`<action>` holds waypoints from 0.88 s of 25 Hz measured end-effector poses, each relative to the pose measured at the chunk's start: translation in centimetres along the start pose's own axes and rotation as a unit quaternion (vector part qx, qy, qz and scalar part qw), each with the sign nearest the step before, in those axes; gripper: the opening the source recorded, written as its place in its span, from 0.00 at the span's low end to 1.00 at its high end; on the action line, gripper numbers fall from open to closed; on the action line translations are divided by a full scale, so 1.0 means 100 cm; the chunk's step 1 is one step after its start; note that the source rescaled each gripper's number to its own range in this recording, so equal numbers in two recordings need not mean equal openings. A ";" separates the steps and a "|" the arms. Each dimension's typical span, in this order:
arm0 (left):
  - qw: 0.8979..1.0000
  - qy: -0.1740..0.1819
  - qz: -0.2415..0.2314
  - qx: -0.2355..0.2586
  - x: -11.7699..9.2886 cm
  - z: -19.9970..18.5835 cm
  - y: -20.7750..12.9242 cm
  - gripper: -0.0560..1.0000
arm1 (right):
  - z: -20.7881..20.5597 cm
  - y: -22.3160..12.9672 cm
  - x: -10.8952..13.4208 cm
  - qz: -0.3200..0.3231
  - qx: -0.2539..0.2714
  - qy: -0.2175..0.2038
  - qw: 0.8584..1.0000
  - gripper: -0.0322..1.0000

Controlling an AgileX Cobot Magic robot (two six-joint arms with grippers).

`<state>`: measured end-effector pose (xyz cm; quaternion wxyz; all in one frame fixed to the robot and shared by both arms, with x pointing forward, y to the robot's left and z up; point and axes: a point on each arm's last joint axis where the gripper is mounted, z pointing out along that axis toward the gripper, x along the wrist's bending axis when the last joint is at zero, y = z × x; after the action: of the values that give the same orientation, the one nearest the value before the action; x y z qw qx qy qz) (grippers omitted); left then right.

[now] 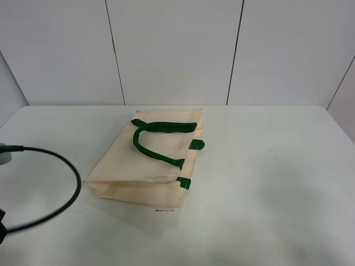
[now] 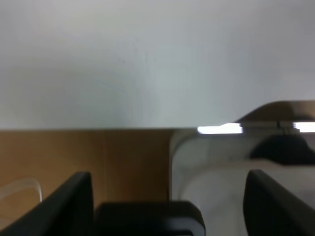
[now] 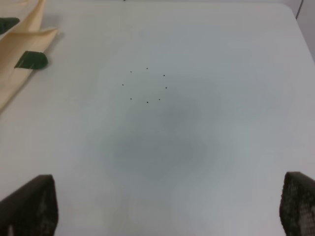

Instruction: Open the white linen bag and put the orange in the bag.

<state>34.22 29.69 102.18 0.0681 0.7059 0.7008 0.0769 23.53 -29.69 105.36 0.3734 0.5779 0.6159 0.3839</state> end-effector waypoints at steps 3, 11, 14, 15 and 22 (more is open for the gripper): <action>0.997 -0.004 0.014 -0.073 0.001 -0.006 -0.026 0.88 | 0.000 0.000 0.000 0.000 0.000 0.000 1.000 1.00; 0.966 -0.019 0.013 -0.258 0.003 -0.033 -0.072 0.88 | 0.000 0.000 0.000 0.000 0.000 0.000 1.000 1.00; 0.955 -0.019 0.013 -0.296 0.004 -0.037 -0.083 0.88 | 0.000 0.000 0.000 0.000 0.000 0.000 1.000 1.00; 0.953 -0.019 0.013 -0.303 0.004 -0.038 -0.085 0.88 | 0.000 0.000 0.000 0.000 0.000 0.000 1.000 1.00; 0.940 -0.020 0.012 -0.341 0.005 -0.041 -0.096 0.87 | 0.000 0.000 0.000 0.000 0.000 0.000 1.000 1.00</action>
<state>24.02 30.22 104.21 0.3174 0.6502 0.6226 0.2981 23.53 -29.69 105.36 0.3734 0.5779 0.6159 0.3839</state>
